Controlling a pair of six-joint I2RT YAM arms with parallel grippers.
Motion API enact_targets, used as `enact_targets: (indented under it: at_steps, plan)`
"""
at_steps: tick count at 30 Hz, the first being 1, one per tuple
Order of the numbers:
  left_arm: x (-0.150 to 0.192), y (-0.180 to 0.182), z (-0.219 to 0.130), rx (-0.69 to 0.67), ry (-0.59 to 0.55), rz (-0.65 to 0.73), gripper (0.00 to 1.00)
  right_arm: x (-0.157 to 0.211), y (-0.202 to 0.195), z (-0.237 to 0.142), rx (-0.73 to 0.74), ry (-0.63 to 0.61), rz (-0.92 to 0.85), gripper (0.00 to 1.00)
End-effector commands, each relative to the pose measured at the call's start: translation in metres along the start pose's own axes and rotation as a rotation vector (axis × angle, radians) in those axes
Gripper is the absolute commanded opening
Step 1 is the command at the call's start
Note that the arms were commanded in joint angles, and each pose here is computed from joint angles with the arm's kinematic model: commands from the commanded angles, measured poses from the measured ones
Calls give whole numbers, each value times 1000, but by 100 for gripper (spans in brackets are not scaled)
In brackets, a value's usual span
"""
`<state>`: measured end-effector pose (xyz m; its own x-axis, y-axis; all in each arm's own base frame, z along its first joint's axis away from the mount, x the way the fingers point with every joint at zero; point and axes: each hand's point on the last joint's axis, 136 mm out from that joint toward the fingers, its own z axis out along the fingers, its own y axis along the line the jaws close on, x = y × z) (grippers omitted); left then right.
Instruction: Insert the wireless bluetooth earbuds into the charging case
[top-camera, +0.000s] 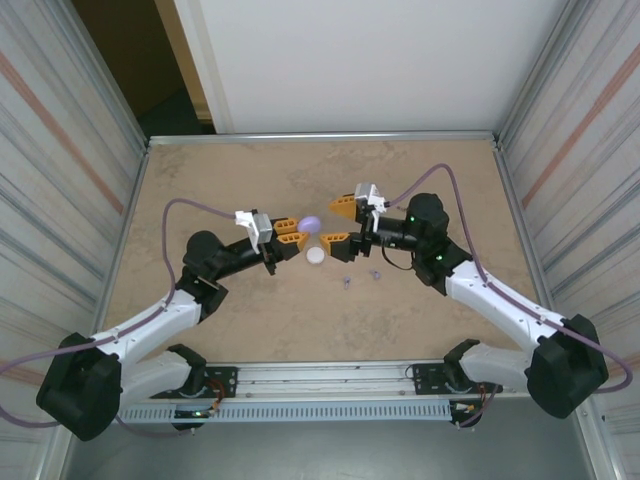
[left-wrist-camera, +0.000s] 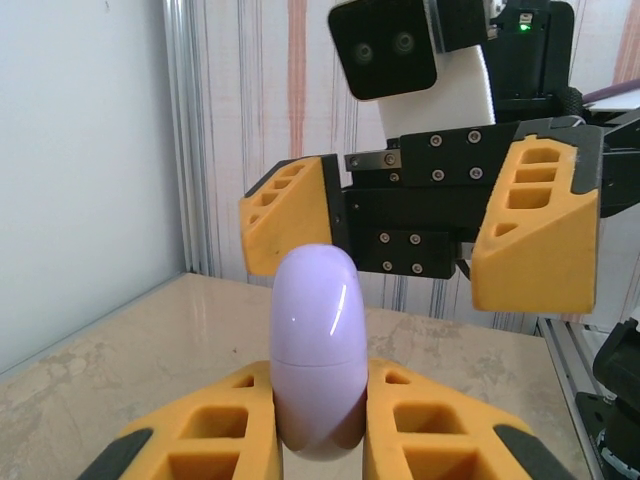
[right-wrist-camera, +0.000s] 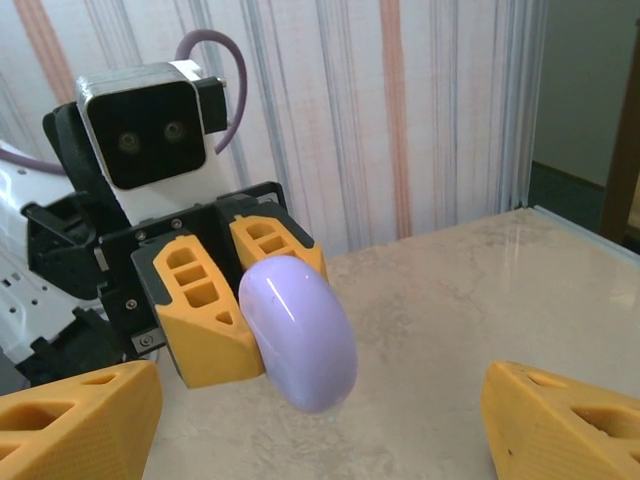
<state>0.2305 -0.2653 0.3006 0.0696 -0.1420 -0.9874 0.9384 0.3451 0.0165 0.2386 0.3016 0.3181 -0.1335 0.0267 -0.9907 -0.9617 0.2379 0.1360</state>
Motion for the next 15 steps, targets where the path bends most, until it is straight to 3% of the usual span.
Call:
enact_targets:
  at_steps: [1, 15]
  plan:
    - [-16, -9, -2, 28, -50, 63, 0, -21, 2, 7, -12, -44, -28, 82]
    - [-18, -13, -4, 38, -46, 79, 0, -16, -23, 19, 49, -23, -2, 78]
